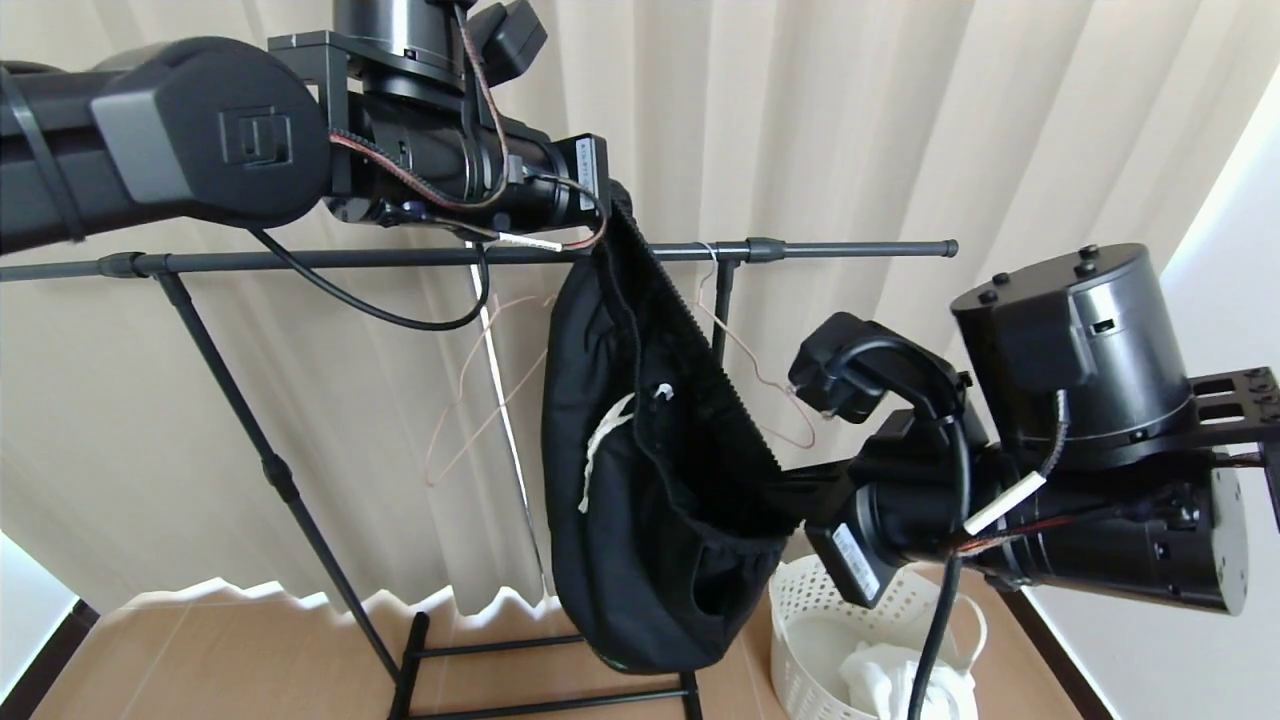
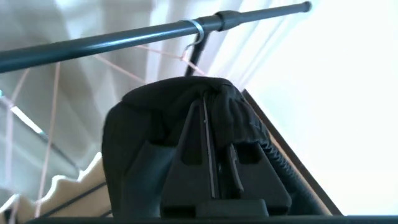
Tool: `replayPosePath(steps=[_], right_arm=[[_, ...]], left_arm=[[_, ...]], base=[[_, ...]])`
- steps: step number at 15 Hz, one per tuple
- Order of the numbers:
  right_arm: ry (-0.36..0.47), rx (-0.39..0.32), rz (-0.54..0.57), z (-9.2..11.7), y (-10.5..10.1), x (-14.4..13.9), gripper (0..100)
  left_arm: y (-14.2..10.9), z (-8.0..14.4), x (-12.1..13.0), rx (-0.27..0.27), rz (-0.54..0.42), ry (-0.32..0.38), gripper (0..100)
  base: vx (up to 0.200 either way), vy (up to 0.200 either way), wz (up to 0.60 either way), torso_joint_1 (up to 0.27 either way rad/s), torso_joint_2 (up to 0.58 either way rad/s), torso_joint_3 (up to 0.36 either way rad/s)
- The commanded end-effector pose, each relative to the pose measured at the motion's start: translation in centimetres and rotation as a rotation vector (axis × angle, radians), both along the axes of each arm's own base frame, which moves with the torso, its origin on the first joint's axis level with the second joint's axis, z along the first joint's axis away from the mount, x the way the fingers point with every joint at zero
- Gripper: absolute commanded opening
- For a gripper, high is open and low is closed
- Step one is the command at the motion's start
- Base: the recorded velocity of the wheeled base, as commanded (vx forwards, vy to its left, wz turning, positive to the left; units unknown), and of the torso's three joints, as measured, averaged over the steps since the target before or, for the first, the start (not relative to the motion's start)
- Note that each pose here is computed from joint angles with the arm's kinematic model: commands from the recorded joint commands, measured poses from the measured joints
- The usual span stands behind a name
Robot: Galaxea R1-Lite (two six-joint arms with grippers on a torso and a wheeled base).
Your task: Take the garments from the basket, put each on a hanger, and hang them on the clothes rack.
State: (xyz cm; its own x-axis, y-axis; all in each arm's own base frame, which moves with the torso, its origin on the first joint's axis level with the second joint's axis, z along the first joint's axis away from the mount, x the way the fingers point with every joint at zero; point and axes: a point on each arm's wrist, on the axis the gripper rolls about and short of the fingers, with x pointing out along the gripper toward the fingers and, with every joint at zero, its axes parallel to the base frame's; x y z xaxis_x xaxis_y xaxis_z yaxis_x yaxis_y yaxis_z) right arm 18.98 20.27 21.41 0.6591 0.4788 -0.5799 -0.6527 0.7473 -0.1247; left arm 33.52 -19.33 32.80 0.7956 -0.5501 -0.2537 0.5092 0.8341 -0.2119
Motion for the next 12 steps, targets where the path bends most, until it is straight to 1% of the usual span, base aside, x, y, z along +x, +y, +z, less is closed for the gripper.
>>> replayPosePath(steps=[1, 2, 3, 4, 5, 6, 7, 8, 11, 12], right_arm=[[0.043, 0.034, 0.047, -1.2, 3.3, -0.7, 0], [0.059, 0.083, 0.059, -1.6, 5.4, -0.9, 0], [0.076, 0.113, 0.063, -1.9, 6.7, -0.9, 0], [0.084, 0.135, 0.055, -1.8, 7.5, -0.9, 0], [0.089, 0.167, 0.024, -1.8, 8.5, -0.9, 0], [0.088, 0.226, -0.026, -1.6, 9.8, -0.6, 0], [0.094, 0.256, -0.046, -1.5, 10.1, -0.5, 0], [0.095, 0.267, -0.049, -1.5, 10.1, -0.5, 0], [0.092, 0.266, -0.061, -1.1, 9.0, -0.8, 0], [0.087, 0.257, -0.081, -0.9, 7.4, -0.8, 0]], left_arm=[[-0.9, -0.9, 1.0, -0.001, -0.029, 0.012, 0], [-1.4, -1.1, 1.0, -0.008, -0.077, 0.021, 0], [-1.7, -1.3, 1.0, -0.011, -0.102, 0.027, 0], [-1.7, -1.3, 1.0, -0.011, -0.108, 0.027, 0], [-1.9, -1.4, 0.9, -0.013, -0.118, 0.03, 0], [-2.1, -1.4, 0.8, -0.012, -0.126, 0.029, 0], [-2.1, -1.4, 0.8, -0.013, -0.126, 0.03, 0], [-2.1, -1.3, 0.7, -0.014, -0.126, 0.029, 0], [-1.6, -1.1, 0.8, -0.019, -0.113, 0.026, 0], [-0.9, -0.7, 0.8, -0.023, -0.095, 0.022, 0]], base=[[0.0, 0.0, 0.0, 0.0, 0.0, 0.0], [0.0, 0.0, 0.0, 0.0, 0.0, 0.0], [0.0, 0.0, 0.0, 0.0, 0.0, 0.0], [0.0, 0.0, 0.0, 0.0, 0.0, 0.0], [0.0, 0.0, 0.0, 0.0, 0.0, 0.0], [0.0, 0.0, 0.0, 0.0, 0.0, 0.0], [0.0, 0.0, 0.0, 0.0, 0.0, 0.0], [0.0, 0.0, 0.0, 0.0, 0.0, 0.0], [0.0, 0.0, 0.0, 0.0, 0.0, 0.0], [0.0, 0.0, 0.0, 0.0, 0.0, 0.0]])
